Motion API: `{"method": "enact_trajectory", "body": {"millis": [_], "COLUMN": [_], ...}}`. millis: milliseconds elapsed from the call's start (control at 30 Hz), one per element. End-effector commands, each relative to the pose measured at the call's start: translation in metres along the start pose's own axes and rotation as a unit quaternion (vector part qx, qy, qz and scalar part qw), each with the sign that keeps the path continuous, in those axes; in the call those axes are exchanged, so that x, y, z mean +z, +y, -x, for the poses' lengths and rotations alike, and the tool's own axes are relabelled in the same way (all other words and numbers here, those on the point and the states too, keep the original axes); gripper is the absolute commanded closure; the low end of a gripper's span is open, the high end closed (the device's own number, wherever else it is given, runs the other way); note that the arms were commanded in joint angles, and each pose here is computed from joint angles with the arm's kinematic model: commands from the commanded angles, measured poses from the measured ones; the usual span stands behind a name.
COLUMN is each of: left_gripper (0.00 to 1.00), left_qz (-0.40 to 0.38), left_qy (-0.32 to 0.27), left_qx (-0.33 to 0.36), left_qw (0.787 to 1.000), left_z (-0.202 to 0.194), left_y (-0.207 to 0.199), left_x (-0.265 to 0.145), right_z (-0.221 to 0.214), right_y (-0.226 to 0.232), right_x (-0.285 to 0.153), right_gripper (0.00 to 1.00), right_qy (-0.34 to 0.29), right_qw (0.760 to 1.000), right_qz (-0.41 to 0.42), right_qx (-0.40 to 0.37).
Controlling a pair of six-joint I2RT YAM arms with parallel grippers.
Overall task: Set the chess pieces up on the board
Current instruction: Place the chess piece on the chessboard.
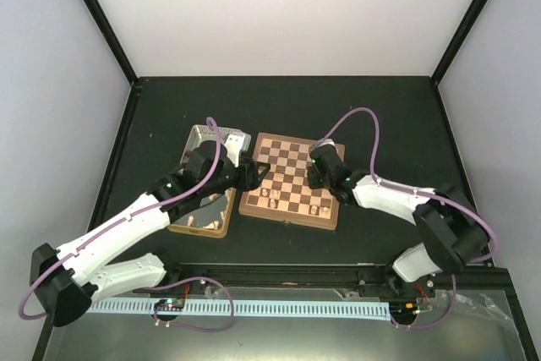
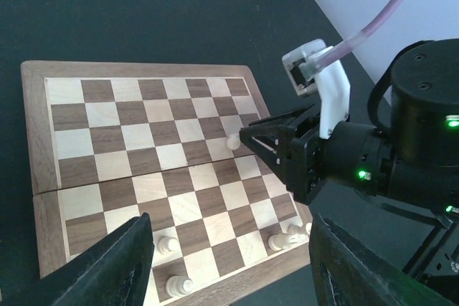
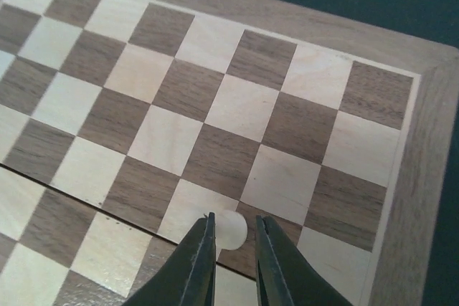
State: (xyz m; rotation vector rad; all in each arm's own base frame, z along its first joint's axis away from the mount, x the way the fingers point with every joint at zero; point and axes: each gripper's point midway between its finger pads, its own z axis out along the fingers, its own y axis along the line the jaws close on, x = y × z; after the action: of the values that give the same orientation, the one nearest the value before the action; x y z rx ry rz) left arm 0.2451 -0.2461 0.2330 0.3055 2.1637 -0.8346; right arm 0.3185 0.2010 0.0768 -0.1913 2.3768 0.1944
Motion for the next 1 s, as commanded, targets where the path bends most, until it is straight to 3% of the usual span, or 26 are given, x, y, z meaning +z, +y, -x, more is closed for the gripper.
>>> {"method": "enact_trajectory", "body": {"millis": [0, 200, 533, 967], "left_gripper": [0.38, 0.38, 0.38, 0.37], "left_qz": [0.007, 0.010, 0.015, 0.017], "left_qy": [-0.015, -0.012, -0.012, -0.004], "left_qx": [0.000, 0.001, -0.001, -0.009], "left_qw": [1.000, 1.000, 1.000, 1.000], "left_z": [0.005, 0.004, 0.004, -0.002], "left_y": [0.005, 0.007, 0.010, 0.015], "left_x": [-0.002, -0.001, 0.000, 0.003], "right_z": [0.001, -0.009, 0.015, -0.007], "right_y": [0.003, 0.002, 0.004, 0.002], "right_x": [0.015, 0.019, -0.008, 0.013], "right_gripper": [0.80, 0.76, 0.55, 0.55], "right_qy": [0.008, 0.032, 0.045, 0.170], "right_qw": [1.000, 0.999, 0.999, 0.982], "right_qz": [0.000, 0.015, 0.021, -0.045], "right_qx": [-0.029, -0.022, 0.022, 0.074]}}
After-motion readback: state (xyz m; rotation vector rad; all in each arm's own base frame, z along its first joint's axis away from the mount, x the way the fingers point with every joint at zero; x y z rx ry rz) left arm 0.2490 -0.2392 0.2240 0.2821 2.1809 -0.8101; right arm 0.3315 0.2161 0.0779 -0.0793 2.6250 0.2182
